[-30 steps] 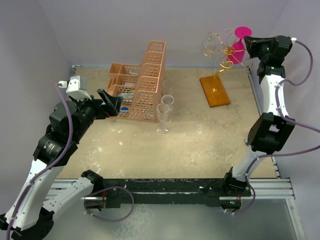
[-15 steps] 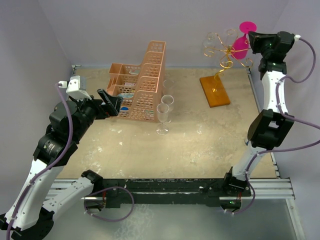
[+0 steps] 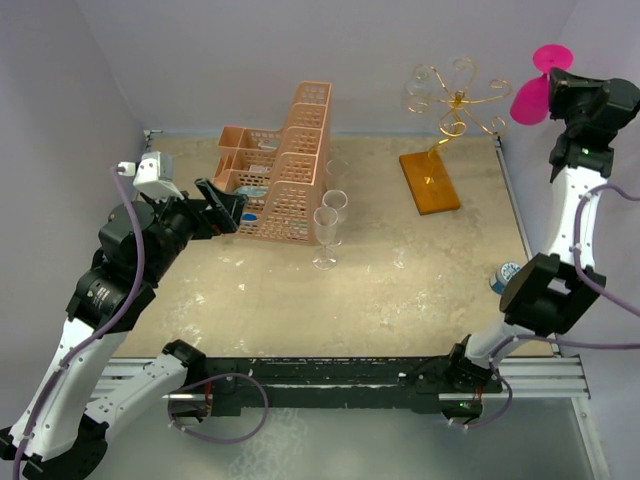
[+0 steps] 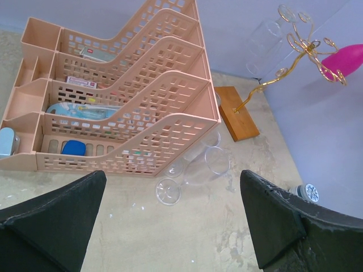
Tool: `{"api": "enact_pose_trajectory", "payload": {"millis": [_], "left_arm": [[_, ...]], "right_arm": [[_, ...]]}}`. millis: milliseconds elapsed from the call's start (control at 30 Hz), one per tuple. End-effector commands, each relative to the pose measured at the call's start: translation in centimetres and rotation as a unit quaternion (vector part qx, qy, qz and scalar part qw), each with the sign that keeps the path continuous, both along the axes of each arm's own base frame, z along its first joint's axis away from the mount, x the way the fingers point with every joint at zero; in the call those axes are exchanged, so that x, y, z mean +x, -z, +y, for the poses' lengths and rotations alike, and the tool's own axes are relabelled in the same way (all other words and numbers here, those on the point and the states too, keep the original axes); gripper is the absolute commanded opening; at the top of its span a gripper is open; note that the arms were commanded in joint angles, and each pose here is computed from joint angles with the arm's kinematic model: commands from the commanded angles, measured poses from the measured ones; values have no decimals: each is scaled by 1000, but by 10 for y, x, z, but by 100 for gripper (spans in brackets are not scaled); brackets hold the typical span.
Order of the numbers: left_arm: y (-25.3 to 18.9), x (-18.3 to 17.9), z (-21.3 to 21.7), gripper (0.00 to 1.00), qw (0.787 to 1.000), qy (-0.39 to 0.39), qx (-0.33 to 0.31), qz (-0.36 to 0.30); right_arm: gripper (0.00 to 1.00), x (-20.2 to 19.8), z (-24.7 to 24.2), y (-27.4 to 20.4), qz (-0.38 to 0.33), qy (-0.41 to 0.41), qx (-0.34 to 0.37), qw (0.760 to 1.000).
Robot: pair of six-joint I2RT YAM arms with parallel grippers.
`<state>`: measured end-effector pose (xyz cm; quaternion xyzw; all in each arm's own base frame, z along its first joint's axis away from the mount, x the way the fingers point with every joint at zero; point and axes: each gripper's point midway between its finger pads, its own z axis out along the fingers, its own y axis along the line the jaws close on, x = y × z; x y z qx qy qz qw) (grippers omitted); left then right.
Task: Take the wine glass off the wine glass rack
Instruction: Pick up the wine glass from the wine rack.
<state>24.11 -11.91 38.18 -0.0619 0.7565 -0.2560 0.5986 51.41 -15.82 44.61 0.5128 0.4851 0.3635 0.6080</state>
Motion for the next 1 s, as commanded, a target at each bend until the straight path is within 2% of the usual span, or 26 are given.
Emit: {"api": "enact_pose_trajectory", "payload": {"millis": [0,133,267,433,600,800,967], "left_arm": [[-12,-3,-9,99,999,21,-24,-10],[-10,-3,-16,99,999,35,-32,0],[-8,-3,-27,99,997,57,-46,14],[-6,-2,-48,99,992,96,-73,34],[-3,-2,-70,99,983,139,-109,57],[-7,-3,-95,99,967,189,-158,71],[-12,-3,-128,96,938,248,-233,73]], "right_arm": [[0,-47,10,-33,-37,18,-55,998],[0,-84,15,-28,-26,33,-98,994],[0,-122,28,-13,15,40,-149,988],[0,-186,57,-2,14,44,-183,982],[0,-219,79,11,36,31,-228,973],[0,-236,113,19,57,-24,-302,951],[0,-230,176,51,8,-183,-365,913]]}}
